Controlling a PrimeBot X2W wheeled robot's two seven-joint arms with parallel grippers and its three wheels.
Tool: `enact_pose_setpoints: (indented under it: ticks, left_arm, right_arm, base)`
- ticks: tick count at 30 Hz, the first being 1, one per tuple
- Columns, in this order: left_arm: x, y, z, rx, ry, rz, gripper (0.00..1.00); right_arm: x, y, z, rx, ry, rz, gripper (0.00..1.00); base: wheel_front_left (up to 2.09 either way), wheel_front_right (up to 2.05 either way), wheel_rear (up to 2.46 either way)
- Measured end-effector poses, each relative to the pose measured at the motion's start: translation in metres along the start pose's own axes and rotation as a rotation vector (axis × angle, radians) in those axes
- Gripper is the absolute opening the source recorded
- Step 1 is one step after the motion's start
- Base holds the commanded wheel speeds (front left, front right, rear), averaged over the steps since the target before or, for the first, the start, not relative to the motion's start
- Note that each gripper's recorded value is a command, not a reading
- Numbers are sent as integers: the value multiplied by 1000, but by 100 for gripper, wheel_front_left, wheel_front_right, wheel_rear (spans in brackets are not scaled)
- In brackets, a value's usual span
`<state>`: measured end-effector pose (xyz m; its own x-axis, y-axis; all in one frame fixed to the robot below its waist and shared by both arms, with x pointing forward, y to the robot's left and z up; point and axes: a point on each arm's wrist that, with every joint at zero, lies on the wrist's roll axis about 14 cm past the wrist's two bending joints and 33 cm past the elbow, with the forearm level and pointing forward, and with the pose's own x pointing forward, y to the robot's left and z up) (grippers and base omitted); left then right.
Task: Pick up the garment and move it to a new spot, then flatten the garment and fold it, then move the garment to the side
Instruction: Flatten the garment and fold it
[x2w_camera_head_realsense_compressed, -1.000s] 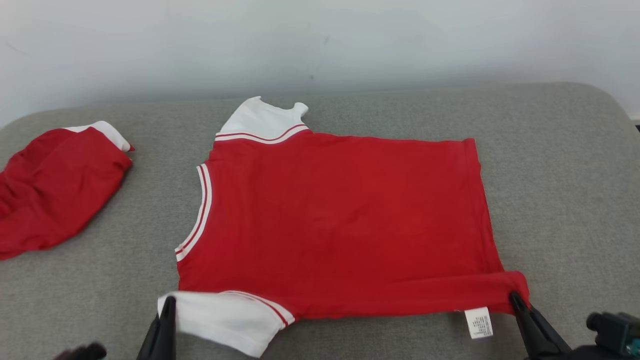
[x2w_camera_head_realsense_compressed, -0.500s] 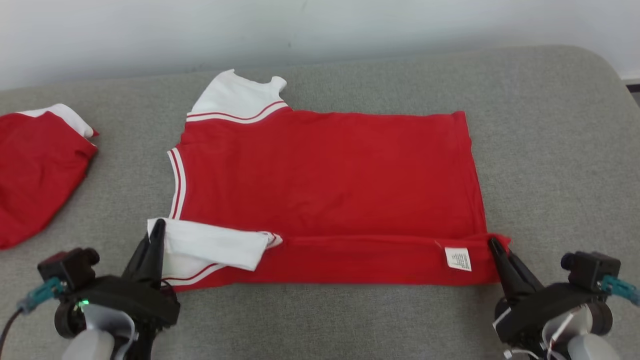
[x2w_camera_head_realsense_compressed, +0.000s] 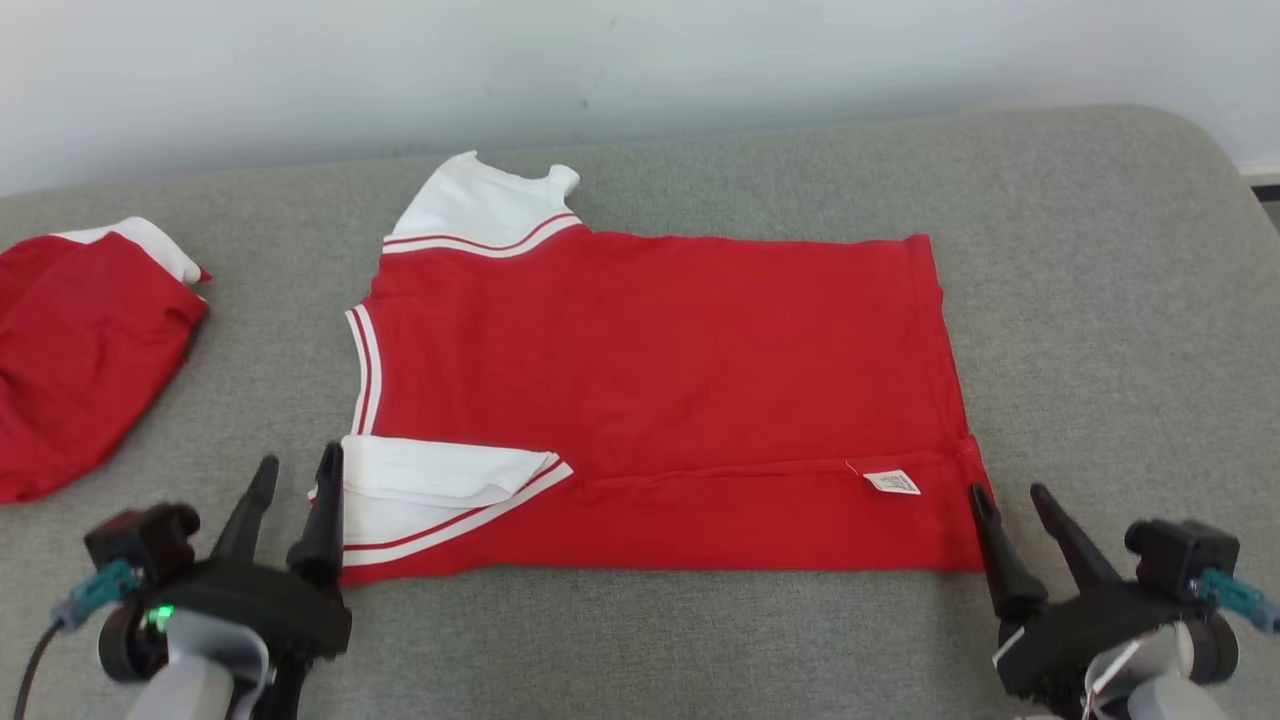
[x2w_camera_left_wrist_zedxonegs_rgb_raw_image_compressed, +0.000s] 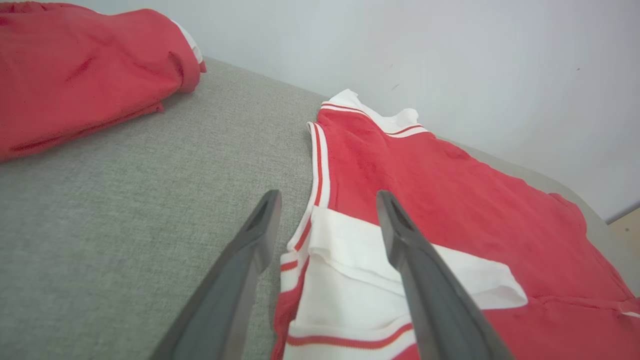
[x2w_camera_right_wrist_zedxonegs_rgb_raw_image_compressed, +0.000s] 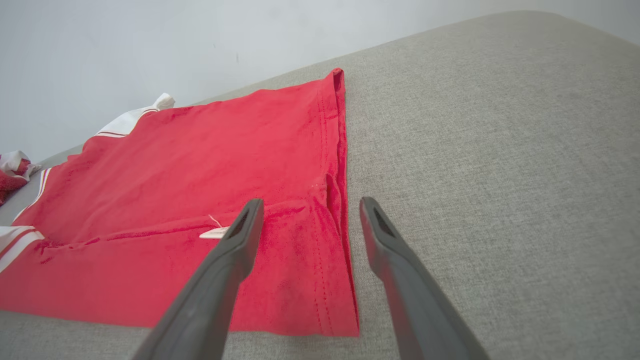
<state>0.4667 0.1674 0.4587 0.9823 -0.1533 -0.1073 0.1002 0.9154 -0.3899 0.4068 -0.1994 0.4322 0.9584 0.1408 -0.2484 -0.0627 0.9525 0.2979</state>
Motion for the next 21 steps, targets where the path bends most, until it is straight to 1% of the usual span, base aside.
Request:
enact_pose_setpoints:
  ticks: [4, 9, 13, 19, 20, 21]
  left_arm:
    - [-22, 11, -6, -4, 2, 35, 100]
    - [-47, 18, -41, 9, 94, 52, 100]
    - [-50, 9, -53, 7, 122, 33, 100]
    - [-43, 9, -64, 11, 171, 40, 100]
    - [-42, 9, -65, 10, 175, 41, 81]
    - [-41, 8, -65, 3, 173, 43, 49]
  right_arm:
    - [-14, 0, -8, -6, 7, -2, 100]
    - [-19, -3, -21, -13, 37, -16, 100]
    - [-18, -5, -33, -14, 71, -30, 100]
    - [-9, -8, -47, -38, 126, -53, 100]
    - [-8, -8, -50, -32, 137, -55, 44]
    - [-8, -6, -52, -21, 140, -57, 23]
  base:
    - [0, 0, 0]
    - [0, 0, 0]
    - [0, 0, 0]
    - [0, 0, 0]
    - [0, 0, 0]
    - [0, 0, 0]
